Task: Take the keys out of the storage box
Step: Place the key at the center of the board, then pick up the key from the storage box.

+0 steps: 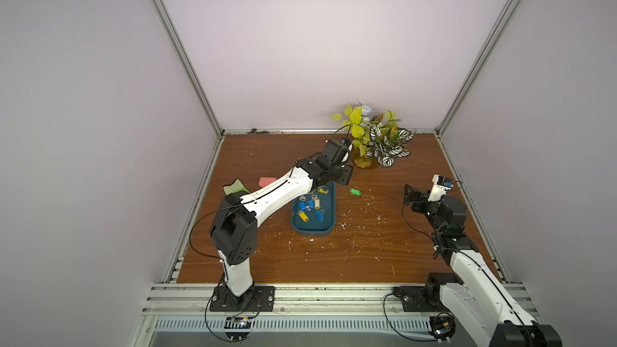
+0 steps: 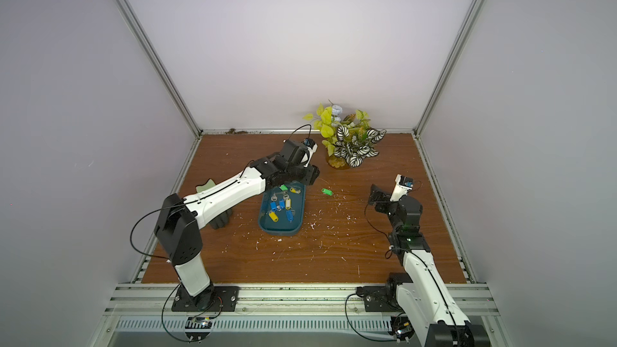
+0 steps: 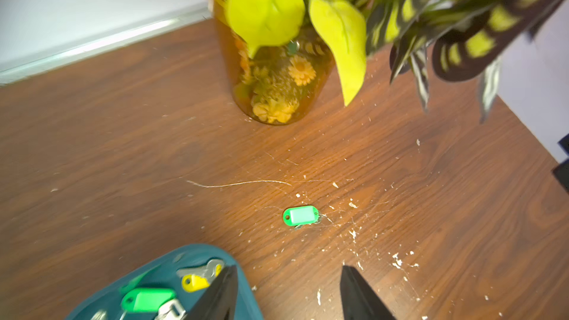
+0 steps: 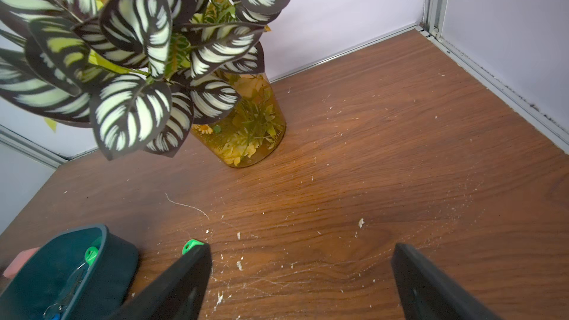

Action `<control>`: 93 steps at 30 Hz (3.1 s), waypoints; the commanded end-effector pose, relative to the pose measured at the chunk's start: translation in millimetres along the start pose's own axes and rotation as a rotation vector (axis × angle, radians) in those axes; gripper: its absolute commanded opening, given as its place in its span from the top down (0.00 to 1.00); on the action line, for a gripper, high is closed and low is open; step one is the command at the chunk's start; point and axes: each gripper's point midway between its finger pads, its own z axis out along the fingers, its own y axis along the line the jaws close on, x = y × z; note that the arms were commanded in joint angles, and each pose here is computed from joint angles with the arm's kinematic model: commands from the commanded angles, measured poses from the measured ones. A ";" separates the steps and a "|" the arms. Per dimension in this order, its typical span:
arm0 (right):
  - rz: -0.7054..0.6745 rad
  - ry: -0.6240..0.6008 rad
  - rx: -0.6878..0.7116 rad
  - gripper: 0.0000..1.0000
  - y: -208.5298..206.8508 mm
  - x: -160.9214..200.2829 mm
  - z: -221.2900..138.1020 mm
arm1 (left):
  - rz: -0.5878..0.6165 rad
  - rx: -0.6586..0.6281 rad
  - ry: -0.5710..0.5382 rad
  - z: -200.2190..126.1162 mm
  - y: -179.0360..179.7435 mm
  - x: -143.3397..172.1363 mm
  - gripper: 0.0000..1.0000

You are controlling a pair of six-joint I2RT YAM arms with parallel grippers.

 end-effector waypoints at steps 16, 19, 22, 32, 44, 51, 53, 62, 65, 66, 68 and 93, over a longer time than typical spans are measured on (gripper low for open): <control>0.001 -0.052 0.012 0.01 -1.8 -9.1 0.4 | -0.258 -0.074 0.069 13.9 71.9 62.6 0.40; 0.001 -0.056 0.012 0.01 -1.8 -9.9 -0.9 | -0.263 -0.076 0.096 26.1 73.4 69.5 0.46; 0.000 -0.057 0.019 0.01 -3.5 -9.0 -1.6 | -0.262 -0.069 0.124 39.0 72.0 76.1 0.52; 0.000 -0.056 0.020 0.01 -3.9 -8.1 -1.9 | -0.275 -0.051 0.188 71.6 71.3 97.6 0.65; 0.004 -0.056 0.026 0.01 -5.5 -7.2 -2.3 | -0.289 -0.016 0.222 89.5 66.0 109.9 0.74; 0.005 -0.054 0.029 0.01 -6.1 -6.6 -2.2 | -0.289 -0.020 0.243 95.7 67.3 118.4 0.79; 0.006 -0.054 0.028 0.01 -5.7 -6.8 -2.2 | -0.289 -0.019 0.246 96.8 67.1 119.5 0.81; 0.008 -0.051 0.030 0.01 -6.5 -5.3 -1.6 | -0.284 -0.024 0.247 97.6 68.2 120.1 0.92; 0.007 -0.050 0.032 0.01 -7.0 -4.8 -1.8 | -0.277 -0.027 0.236 94.6 68.7 116.4 0.97; 0.008 -0.050 0.033 0.01 -7.5 -4.4 -1.8 | -0.273 -0.029 0.233 93.1 69.0 115.2 0.98; 0.006 -0.049 0.033 0.01 -7.5 -4.2 -1.8 | -0.265 -0.034 0.224 88.7 69.7 111.4 1.00; 0.025 -0.049 0.019 0.01 -5.7 -4.0 1.6 | -0.016 0.069 -0.048 -37.4 2.8 56.3 1.00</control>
